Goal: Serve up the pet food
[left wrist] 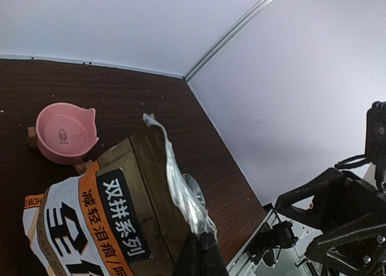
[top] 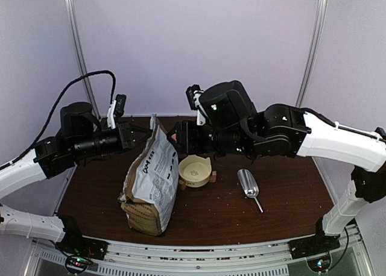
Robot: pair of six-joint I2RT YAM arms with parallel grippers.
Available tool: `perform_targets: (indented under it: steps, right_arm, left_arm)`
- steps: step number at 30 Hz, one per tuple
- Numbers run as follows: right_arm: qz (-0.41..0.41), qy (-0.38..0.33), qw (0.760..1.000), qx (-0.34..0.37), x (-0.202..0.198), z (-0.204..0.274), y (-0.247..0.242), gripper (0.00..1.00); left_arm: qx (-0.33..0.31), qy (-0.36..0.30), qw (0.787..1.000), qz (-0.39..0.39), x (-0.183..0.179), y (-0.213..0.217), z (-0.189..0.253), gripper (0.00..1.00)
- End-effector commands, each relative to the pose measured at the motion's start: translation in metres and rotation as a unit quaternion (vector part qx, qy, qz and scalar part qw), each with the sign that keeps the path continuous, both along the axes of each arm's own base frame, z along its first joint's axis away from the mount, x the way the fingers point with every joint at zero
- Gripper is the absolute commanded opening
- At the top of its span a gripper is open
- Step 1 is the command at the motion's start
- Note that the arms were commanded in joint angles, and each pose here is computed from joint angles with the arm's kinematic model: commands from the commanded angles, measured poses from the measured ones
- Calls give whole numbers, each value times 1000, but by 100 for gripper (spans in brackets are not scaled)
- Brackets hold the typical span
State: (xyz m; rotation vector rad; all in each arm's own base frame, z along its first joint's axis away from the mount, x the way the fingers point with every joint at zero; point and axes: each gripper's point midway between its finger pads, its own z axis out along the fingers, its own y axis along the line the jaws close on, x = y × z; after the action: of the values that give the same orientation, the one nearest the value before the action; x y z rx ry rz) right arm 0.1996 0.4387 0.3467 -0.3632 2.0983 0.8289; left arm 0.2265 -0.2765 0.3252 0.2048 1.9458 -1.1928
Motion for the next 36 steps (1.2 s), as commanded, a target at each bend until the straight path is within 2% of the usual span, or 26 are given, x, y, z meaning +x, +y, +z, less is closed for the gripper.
perform_targets:
  steps: [1,8,23,36]
  right_arm:
    - [21,-15,1000,11,-3,13,16,53]
    - [45,-27,999,10,-2,18,39,44]
    - [40,-26,998,-30,7,-6,62,43]
    - [1,-9,997,-82,16,-38,53,32]
  left_arm:
    - [-46,-36,998,-36,-20,-9,32,0]
    - [-56,-37,997,-40,-22,-12,37,0]
    - [-65,-38,996,-39,-20,-15,41,0]
    - [-67,-46,996,-31,-19,-12,45,0]
